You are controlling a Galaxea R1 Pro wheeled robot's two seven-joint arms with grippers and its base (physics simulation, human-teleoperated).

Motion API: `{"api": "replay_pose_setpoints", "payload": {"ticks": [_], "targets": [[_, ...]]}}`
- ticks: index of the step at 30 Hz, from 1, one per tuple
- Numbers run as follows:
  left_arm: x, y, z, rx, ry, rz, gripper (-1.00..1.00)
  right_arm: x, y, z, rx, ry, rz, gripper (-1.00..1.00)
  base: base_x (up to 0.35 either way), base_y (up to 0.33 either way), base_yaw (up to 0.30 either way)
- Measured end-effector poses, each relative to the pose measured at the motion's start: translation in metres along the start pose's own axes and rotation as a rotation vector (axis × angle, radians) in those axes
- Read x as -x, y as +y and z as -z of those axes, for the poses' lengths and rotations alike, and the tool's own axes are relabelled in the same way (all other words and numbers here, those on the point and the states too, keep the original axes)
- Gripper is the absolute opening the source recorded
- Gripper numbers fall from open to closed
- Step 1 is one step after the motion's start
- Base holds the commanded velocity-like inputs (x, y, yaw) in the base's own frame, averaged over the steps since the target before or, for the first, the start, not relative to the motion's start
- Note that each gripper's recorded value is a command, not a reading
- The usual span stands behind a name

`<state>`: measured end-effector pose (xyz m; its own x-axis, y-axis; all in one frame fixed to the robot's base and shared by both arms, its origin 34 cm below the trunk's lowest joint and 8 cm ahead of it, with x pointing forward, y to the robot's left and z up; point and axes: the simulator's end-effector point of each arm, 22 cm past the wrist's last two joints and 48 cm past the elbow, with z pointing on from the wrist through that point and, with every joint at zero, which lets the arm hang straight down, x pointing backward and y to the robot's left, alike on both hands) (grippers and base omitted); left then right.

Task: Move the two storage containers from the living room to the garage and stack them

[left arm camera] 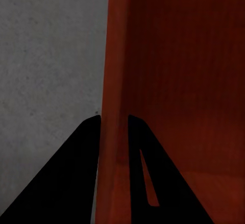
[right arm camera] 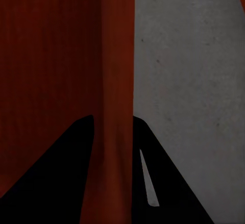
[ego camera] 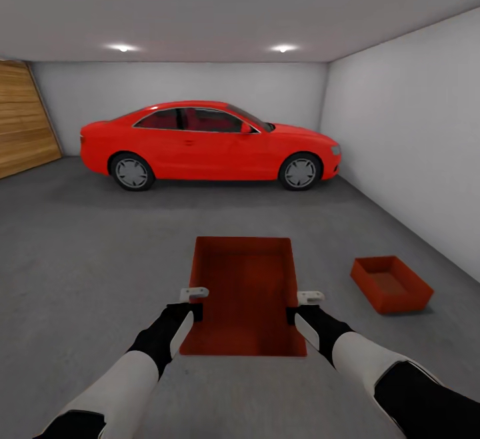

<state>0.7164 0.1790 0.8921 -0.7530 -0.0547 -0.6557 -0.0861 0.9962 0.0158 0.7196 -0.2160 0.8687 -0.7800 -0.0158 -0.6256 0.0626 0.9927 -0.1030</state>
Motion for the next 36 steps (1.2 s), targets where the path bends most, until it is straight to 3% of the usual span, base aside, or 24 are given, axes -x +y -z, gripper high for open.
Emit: {"api": "replay_pose_setpoints", "payload": {"ticks": [36], "targets": [[0.0002, -0.0001, 0.0001, 0.000, 0.000, -0.001, -1.00, 0.0001, -0.0001, 0.0000, 0.000, 0.000, -0.001, -1.00, 0.322, 0.000, 0.000]]}}
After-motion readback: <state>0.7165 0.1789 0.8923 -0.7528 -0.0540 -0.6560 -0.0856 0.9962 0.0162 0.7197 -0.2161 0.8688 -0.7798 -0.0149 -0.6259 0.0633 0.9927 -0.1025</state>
